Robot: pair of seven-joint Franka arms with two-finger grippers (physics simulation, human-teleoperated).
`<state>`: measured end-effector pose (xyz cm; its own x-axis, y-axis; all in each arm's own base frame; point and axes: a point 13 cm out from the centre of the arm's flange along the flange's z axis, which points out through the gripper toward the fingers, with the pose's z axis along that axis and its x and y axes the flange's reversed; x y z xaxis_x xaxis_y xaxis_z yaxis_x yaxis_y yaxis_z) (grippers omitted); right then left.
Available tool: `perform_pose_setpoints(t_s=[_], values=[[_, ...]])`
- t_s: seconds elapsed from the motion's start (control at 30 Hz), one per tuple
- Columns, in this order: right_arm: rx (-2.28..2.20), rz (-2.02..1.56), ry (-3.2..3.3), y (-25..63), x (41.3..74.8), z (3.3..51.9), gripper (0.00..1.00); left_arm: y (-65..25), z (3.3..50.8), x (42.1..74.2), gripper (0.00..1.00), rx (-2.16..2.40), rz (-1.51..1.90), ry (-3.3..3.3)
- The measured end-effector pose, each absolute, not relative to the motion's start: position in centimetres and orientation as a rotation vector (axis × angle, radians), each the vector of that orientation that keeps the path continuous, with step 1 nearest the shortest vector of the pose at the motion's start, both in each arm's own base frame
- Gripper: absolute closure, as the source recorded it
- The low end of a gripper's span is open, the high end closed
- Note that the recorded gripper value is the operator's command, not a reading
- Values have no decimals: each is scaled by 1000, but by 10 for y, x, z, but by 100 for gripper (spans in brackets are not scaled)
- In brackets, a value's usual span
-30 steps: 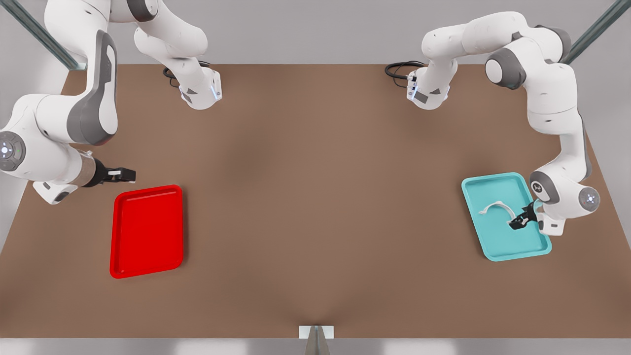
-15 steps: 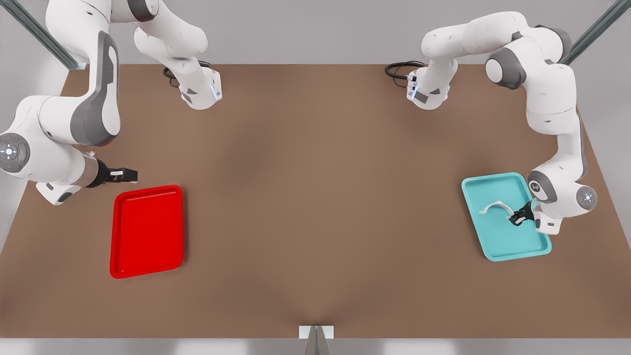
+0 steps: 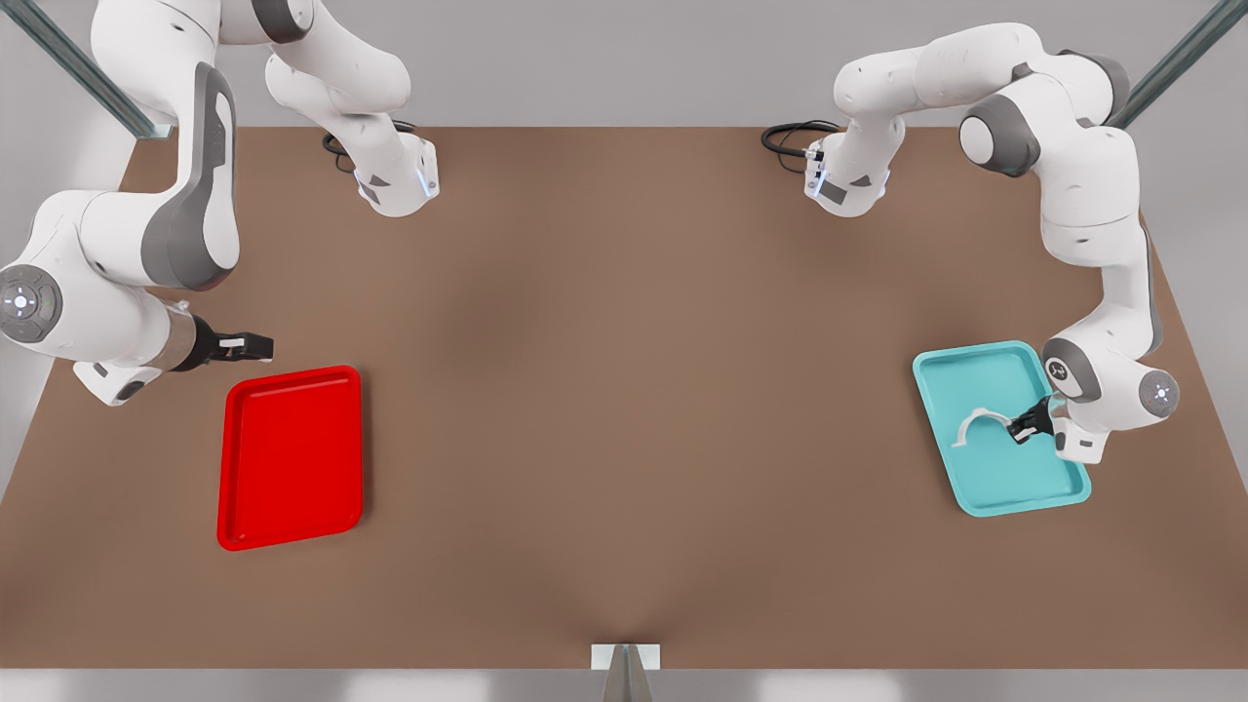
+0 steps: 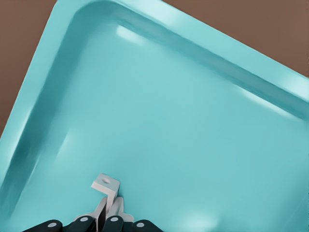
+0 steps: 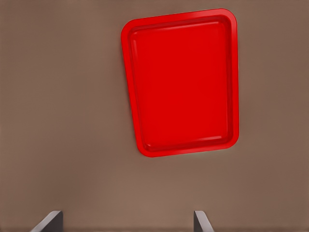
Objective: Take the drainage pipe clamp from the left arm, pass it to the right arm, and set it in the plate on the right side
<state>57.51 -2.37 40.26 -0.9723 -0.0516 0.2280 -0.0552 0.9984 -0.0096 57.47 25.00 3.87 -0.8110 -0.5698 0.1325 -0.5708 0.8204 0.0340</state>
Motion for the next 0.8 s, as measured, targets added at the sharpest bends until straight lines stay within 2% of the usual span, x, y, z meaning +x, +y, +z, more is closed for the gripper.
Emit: perform_pose_setpoints(t_s=[0.13,0.37,0.47,0.63,0.8], values=[[79,23,-2911,-24,575,403,0,248,47,580,79,897,13,-2880],[86,21,-2910,-21,580,398,0,204,143,620,79,833,82,-2992],[139,-18,-2920,4,602,386,0,129,169,644,79,673,110,-3045],[407,-221,-2868,68,644,314,0,-6,185,669,79,376,136,-3083],[849,-399,-2760,157,651,264,0,-171,192,676,79,77,176,-3091]])
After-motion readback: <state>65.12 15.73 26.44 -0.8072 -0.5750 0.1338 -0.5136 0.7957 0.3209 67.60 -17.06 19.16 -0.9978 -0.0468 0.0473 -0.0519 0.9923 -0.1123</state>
